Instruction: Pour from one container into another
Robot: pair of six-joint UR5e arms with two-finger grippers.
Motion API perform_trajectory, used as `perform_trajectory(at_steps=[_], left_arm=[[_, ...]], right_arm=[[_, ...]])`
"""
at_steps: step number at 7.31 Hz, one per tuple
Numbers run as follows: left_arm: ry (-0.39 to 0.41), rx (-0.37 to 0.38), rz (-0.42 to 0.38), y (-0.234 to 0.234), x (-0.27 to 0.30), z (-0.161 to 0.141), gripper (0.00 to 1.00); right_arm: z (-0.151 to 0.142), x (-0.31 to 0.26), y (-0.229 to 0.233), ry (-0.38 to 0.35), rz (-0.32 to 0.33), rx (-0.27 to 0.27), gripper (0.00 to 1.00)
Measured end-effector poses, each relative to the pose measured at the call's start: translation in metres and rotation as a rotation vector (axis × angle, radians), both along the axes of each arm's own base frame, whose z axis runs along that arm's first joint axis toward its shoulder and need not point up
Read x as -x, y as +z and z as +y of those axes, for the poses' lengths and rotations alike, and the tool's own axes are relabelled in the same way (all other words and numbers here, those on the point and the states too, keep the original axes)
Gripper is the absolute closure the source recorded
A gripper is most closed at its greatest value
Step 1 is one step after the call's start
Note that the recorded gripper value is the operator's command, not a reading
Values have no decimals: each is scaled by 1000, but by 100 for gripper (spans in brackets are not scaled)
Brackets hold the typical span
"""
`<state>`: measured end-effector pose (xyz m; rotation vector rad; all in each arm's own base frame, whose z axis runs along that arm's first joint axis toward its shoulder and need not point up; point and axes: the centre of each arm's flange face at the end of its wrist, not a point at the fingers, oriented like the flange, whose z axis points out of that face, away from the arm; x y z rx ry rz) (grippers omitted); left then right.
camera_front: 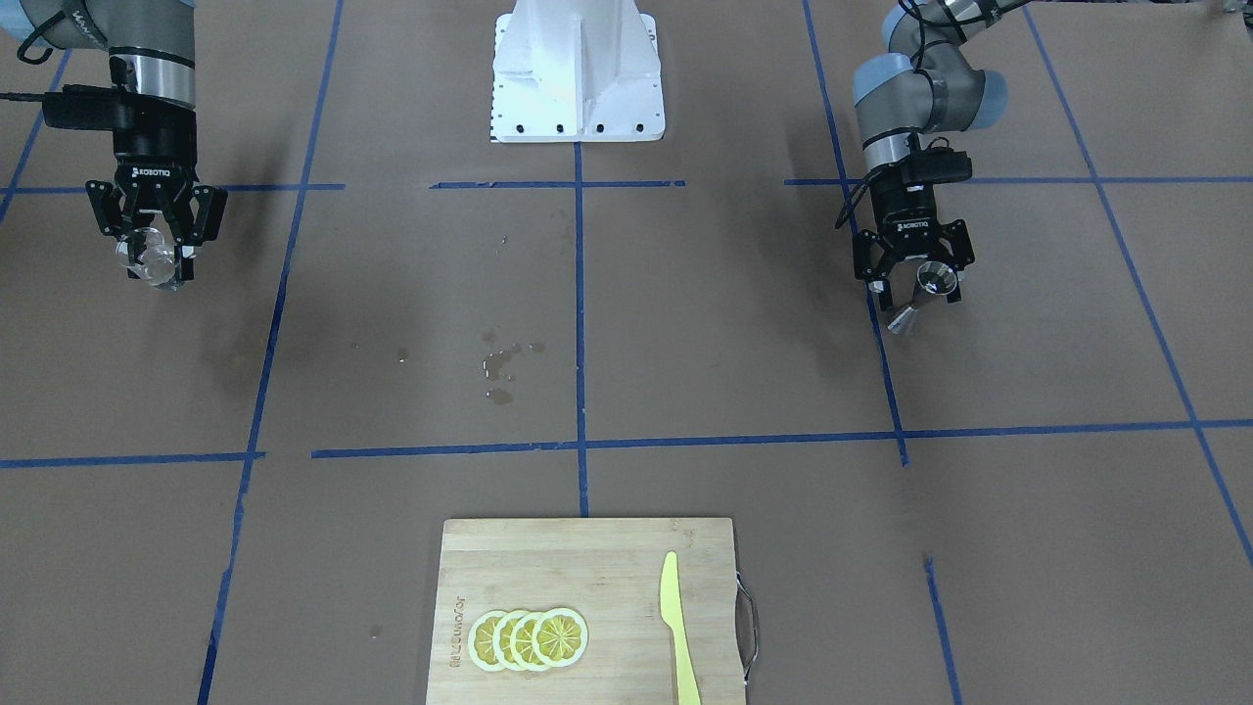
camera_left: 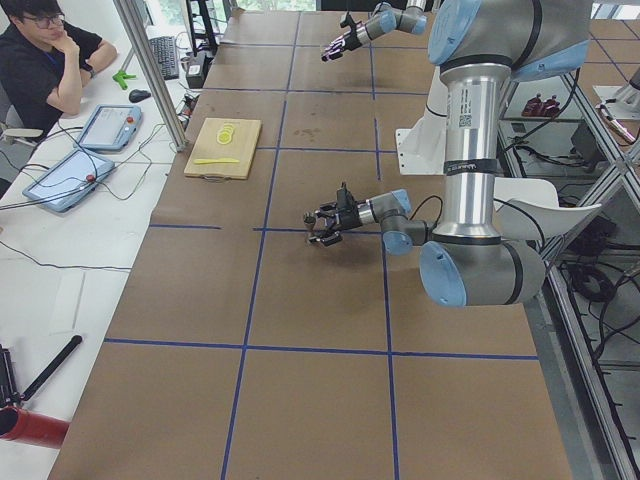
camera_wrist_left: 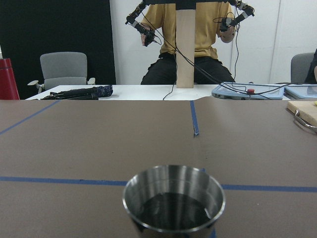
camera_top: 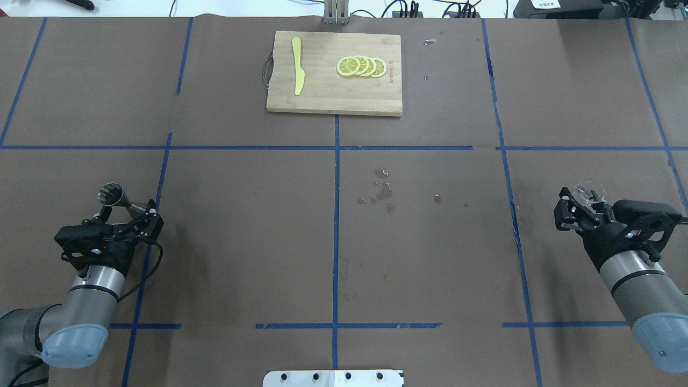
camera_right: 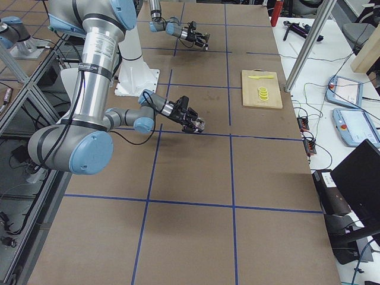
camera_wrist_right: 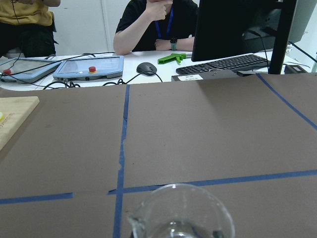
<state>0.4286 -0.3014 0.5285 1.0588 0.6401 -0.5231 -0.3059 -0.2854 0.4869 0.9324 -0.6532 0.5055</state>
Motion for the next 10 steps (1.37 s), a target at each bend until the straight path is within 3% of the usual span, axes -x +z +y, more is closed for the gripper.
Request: perform_trajectory(at_steps=[4,10], left_arm=[[145,81,14,-10,26,20,0],[464,198,72,-80,102,60,0]], right_arm=[[9,10,10,19,-18,-9,100],[25,32,39,36,-19,-26,100]])
